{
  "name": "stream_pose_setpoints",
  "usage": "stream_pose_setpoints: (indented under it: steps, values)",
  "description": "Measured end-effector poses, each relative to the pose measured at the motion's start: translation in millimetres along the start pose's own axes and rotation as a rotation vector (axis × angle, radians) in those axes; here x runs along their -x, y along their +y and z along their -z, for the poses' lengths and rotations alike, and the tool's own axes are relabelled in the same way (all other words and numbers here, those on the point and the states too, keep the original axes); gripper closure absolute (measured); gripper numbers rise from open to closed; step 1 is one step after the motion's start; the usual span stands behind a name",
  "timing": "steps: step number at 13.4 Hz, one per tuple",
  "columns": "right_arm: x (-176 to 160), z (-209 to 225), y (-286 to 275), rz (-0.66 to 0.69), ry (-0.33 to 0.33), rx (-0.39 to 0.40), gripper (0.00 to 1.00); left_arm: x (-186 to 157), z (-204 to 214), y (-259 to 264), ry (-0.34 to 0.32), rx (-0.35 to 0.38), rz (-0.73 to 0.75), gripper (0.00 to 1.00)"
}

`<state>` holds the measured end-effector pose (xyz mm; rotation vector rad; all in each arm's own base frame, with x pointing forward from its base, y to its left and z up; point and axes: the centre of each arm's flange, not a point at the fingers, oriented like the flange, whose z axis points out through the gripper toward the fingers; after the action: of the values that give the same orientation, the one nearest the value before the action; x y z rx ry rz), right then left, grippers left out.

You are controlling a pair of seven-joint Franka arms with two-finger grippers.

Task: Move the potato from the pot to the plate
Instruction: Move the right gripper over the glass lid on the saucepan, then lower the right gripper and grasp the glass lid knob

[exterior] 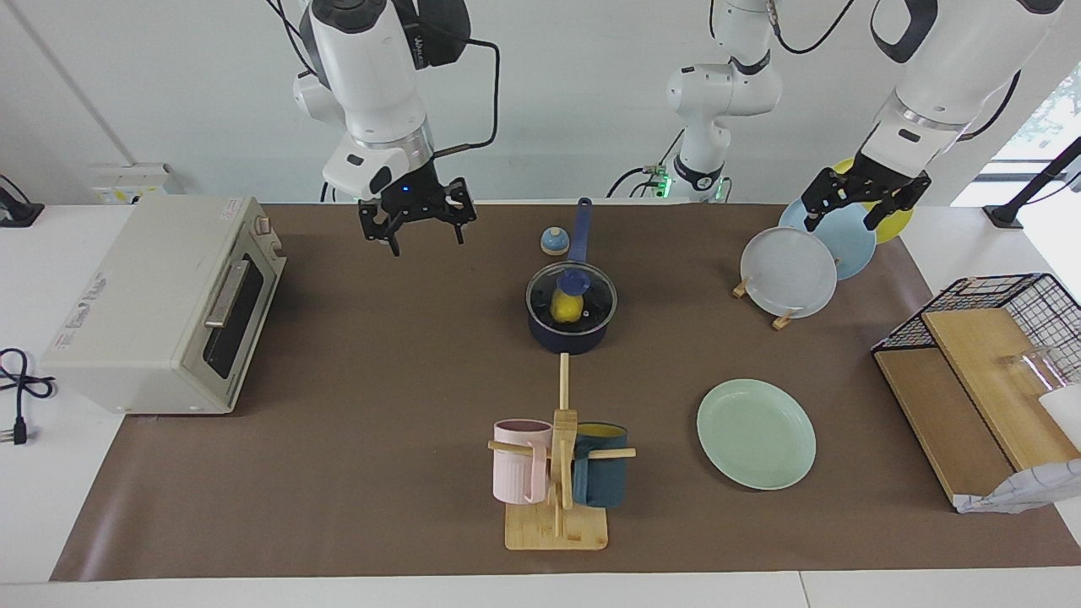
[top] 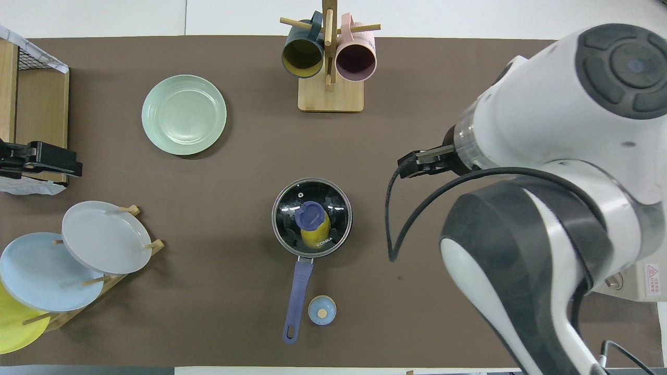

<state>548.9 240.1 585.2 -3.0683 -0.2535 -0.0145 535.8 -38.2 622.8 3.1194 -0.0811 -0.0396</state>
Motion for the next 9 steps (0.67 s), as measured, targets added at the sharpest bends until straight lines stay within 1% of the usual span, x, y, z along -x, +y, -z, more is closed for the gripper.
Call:
stream_pose_setpoints:
  steps: [3,5,9]
  values:
    - [-3,-35,-90,-0.023,-0.014,0.007,0.0,0,0,0,0.0,0.0,0.0,0.0]
    - [-3,-56,-138,-0.012,0.014,0.0,0.0,0,0,0,0.0,0.0,0.0,0.0]
    - [0,-82,-169,0.002,0.028,0.027,0.0,0,0,0,0.0,0.0,0.0,0.0]
